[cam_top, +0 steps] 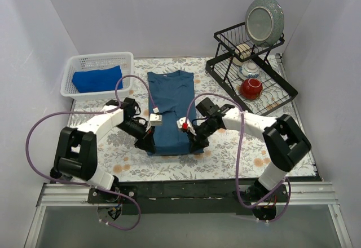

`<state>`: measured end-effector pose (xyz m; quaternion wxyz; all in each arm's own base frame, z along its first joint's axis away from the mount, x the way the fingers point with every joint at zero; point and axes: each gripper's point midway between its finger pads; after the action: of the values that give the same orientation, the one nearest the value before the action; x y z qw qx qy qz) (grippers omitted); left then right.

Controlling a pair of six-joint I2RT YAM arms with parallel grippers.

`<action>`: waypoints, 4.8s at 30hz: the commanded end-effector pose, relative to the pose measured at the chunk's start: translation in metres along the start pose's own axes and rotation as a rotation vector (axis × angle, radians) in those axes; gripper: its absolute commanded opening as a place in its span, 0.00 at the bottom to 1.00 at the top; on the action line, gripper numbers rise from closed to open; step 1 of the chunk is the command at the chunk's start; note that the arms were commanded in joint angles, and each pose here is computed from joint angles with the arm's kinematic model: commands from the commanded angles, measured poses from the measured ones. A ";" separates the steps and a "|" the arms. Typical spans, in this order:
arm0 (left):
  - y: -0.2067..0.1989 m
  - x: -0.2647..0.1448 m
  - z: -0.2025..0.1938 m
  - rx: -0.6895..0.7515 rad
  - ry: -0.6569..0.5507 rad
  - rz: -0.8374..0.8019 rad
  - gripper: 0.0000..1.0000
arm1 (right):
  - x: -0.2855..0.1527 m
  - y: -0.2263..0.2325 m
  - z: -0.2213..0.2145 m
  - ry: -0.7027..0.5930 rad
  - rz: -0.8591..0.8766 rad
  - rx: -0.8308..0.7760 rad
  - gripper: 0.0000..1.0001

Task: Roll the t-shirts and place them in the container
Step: Roll the T-shirt to the center of the board.

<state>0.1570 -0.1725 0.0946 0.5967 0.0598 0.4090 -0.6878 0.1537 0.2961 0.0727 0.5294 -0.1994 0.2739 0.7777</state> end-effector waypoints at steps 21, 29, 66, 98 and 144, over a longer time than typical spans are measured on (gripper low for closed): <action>0.104 -0.013 -0.017 -0.205 0.068 -0.044 0.17 | -0.011 -0.056 -0.041 0.052 0.326 0.301 0.02; 0.120 -0.050 0.045 -0.003 -0.094 0.239 0.43 | -0.009 -0.075 -0.042 0.008 0.307 0.365 0.14; 0.082 0.036 -0.008 0.637 0.085 0.565 0.66 | 0.007 -0.099 -0.038 -0.059 0.322 0.523 0.20; 0.083 0.031 0.023 0.179 -0.139 0.232 0.22 | -0.048 -0.071 0.031 -0.099 -0.636 -0.409 0.99; 0.114 0.015 0.031 0.568 -0.092 0.670 0.60 | -0.001 -0.123 -0.013 0.026 -0.437 -0.208 0.09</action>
<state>0.2346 -0.2000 0.0488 0.7391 0.2806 0.1569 -0.5919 0.2787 0.3199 0.0310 0.6661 -0.3370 0.1425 0.6499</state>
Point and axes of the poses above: each gripper's point midway between its finger pads, its own x axis out along the fingers, its own y axis along the line the jaws close on, z = x × y, and after that the axes turned 2 degrees about -x, right-handed
